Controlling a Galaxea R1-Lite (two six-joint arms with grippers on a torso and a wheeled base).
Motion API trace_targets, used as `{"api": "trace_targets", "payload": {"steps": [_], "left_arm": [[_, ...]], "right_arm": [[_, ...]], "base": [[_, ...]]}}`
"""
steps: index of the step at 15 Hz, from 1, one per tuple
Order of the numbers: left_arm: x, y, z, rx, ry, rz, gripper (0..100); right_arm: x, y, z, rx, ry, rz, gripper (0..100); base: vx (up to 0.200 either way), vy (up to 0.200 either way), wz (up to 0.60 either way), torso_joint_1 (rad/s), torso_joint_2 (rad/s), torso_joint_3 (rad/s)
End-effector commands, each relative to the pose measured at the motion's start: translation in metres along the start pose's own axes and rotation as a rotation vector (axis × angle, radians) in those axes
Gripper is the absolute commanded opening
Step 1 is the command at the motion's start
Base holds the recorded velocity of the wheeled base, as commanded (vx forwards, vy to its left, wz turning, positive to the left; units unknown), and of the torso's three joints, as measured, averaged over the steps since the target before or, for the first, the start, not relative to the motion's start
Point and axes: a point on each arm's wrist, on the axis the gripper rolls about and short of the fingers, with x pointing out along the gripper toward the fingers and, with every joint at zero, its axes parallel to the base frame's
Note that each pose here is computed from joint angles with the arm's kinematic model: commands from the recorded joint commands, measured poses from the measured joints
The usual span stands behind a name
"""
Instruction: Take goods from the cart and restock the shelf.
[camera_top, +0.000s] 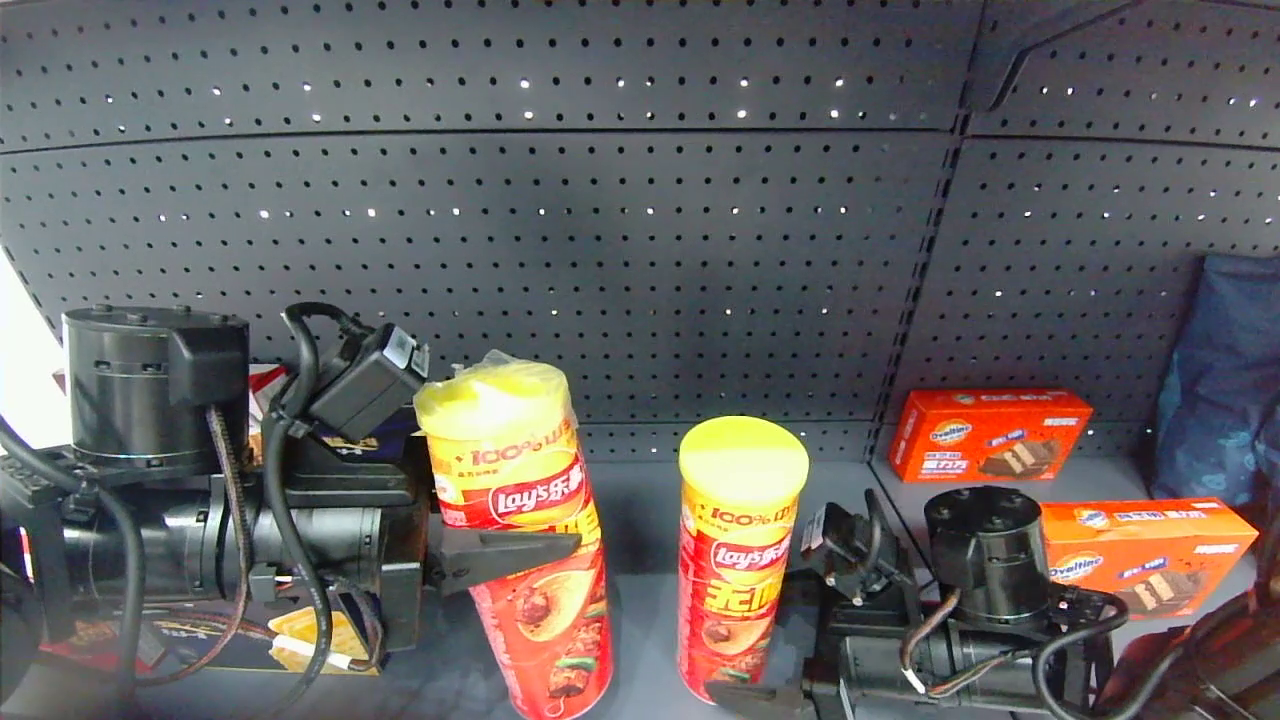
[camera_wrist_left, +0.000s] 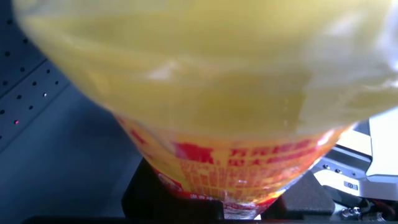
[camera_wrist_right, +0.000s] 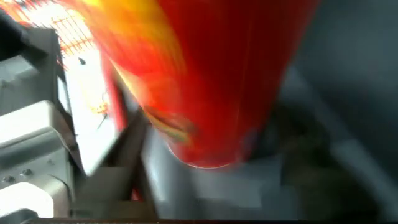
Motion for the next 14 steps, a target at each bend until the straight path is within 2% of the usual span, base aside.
{"api": "trace_targets", "payload": {"steps": [1, 2, 7, 8, 11, 14], "left_arm": [[0.0, 0.0, 0.0, 0.001, -0.001, 0.0, 0], [0.0, 0.0, 0.001, 0.003, -0.003, 0.0, 0], [0.0, 0.0, 0.0, 0.0, 0.0, 0.0, 0], [0.0, 0.0, 0.0, 0.002, -0.001, -0.002, 0], [0.0, 0.0, 0.001, 0.003, -0.002, -0.003, 0], [0.0, 0.0, 0.001, 0.003, -0.003, 0.0, 0]], "right_arm": [[-0.009, 0.005, 0.004, -0.012, -0.02, -0.001, 100], [-0.018, 0.009, 0.006, -0.018, -0.03, -0.002, 100], [-0.095, 0.049, 0.03, -0.119, -0.21, -0.07, 100], [-0.109, 0.055, 0.035, -0.135, -0.253, -0.15, 100], [-0.137, 0.066, 0.036, -0.15, -0.321, -0.277, 100], [-0.17, 0.065, 0.018, -0.133, -0.347, -0.465, 100]], "base": [[0.0, 0.0, 0.0, 0.0, 0.0, 0.0], [0.0, 0.0, 0.0, 0.0, 0.0, 0.0], [0.0, 0.0, 0.0, 0.0, 0.0, 0.0], [0.0, 0.0, 0.0, 0.0, 0.0, 0.0], [0.0, 0.0, 0.0, 0.0, 0.0, 0.0], [0.0, 0.0, 0.0, 0.0, 0.0, 0.0]]}}
